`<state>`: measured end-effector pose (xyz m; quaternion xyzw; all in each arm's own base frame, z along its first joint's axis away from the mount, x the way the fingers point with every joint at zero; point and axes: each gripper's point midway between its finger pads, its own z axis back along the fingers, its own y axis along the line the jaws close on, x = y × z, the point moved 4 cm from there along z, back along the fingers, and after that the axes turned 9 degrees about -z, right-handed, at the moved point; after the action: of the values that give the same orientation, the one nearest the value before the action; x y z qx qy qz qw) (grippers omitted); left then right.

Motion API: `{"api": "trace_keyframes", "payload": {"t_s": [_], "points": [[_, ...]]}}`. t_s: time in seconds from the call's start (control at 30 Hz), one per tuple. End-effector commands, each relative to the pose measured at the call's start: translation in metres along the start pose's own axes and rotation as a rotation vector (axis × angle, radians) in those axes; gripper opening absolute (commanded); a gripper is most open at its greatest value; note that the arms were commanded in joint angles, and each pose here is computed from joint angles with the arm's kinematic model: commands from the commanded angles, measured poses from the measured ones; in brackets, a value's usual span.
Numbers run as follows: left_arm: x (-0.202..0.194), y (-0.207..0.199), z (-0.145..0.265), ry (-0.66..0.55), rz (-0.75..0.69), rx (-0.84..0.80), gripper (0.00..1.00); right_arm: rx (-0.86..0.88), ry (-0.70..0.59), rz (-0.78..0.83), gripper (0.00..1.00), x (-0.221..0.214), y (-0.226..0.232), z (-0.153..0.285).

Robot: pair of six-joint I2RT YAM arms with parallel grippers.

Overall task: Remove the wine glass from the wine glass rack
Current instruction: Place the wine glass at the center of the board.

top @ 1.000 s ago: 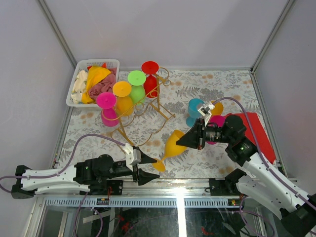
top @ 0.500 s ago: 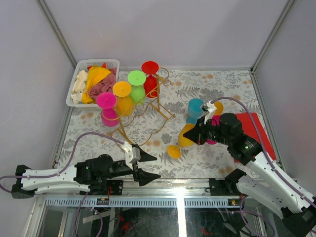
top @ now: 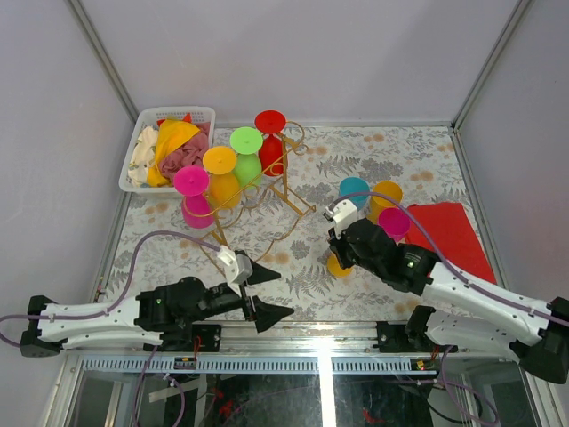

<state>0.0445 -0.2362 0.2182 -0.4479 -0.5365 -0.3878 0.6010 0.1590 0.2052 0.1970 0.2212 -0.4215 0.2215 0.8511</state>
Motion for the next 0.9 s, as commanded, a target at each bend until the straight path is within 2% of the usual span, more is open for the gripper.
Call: {"api": "trace_keyframes", "payload": {"t_s": [0.0, 0.33, 0.7, 0.87], "points": [[0.029, 0.006, -0.003, -0.072, 0.074, 0.075, 1.00, -0.167, -0.100, 0.019, 0.00, 0.029, -0.015, -0.004], [0.025, 0.011, -0.006, -0.006, 0.077, 0.130, 1.00, -0.223, -0.193, -0.096, 0.00, 0.039, -0.020, -0.003], [0.024, 0.012, -0.011, 0.016, 0.074, 0.146, 1.00, -0.308, -0.226, -0.129, 0.00, 0.036, -0.035, -0.007], [0.023, 0.012, -0.012, 0.015, 0.072, 0.140, 1.00, -0.330, -0.198, -0.150, 0.00, 0.029, -0.044, -0.013]]}}
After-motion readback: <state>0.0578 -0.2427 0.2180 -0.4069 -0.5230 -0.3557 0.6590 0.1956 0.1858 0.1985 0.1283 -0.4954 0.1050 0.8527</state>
